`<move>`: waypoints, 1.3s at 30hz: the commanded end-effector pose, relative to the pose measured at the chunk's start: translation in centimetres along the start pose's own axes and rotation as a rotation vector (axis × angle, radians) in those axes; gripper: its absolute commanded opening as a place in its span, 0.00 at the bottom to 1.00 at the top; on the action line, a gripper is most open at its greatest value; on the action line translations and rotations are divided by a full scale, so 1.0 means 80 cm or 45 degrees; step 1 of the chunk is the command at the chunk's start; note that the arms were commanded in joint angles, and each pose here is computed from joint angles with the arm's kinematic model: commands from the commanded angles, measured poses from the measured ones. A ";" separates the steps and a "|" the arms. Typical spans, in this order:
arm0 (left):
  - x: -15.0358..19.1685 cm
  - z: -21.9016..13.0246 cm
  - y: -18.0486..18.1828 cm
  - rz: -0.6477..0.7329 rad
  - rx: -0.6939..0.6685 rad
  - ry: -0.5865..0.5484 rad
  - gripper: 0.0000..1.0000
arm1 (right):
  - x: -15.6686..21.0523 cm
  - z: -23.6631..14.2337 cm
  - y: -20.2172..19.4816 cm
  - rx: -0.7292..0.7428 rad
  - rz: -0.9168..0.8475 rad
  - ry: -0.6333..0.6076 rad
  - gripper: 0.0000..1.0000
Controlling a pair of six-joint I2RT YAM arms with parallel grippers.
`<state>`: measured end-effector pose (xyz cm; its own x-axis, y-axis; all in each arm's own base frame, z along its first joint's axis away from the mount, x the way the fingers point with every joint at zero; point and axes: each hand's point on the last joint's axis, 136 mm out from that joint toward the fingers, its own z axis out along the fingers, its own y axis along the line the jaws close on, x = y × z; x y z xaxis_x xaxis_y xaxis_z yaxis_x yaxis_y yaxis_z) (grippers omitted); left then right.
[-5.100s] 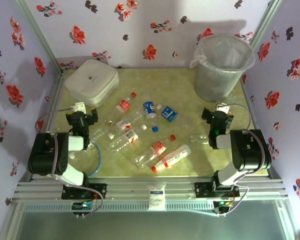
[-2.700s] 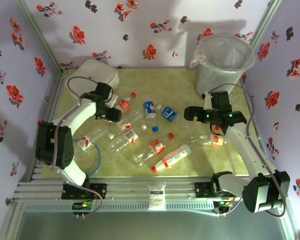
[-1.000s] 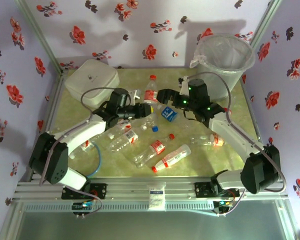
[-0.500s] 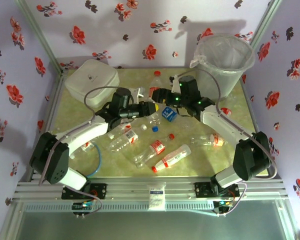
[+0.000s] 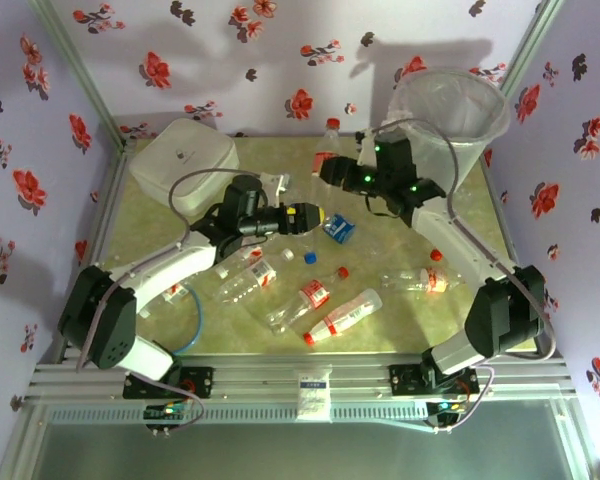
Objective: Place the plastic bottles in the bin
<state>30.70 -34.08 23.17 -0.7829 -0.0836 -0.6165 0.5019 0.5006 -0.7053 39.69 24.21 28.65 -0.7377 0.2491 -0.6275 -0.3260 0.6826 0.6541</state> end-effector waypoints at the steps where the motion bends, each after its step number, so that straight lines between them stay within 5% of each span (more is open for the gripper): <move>1: -0.014 -0.030 -0.012 0.061 0.016 -0.069 0.90 | -0.063 -0.056 -0.002 0.177 -0.178 -0.184 0.53; 7: 0.007 -0.064 0.032 0.011 -0.190 -0.089 0.91 | -0.168 -0.165 -0.040 0.730 -0.395 -0.489 0.52; 12: 0.025 -0.089 0.053 -0.004 -0.306 -0.087 0.91 | -0.248 -0.234 -0.082 1.041 -0.354 -0.761 0.50; 18: 0.035 -0.129 0.070 -0.039 -0.463 -0.143 0.91 | -0.308 -0.258 -0.142 1.340 -0.322 -0.875 0.50; 27: 0.064 -0.203 0.108 -0.180 -0.795 -0.169 0.90 | -0.333 -0.175 -0.228 1.474 -0.325 -0.625 0.48; 39: 0.091 -0.244 0.136 -0.328 -0.895 -0.242 0.89 | -0.262 -0.098 -0.353 1.423 -0.130 -0.249 0.44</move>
<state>23.68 -13.75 18.85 -0.7368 -0.3506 -0.5781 -0.0166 0.8642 -0.5029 60.15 -5.42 27.81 -0.5689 0.1453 -0.8095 0.4069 0.9051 -0.1235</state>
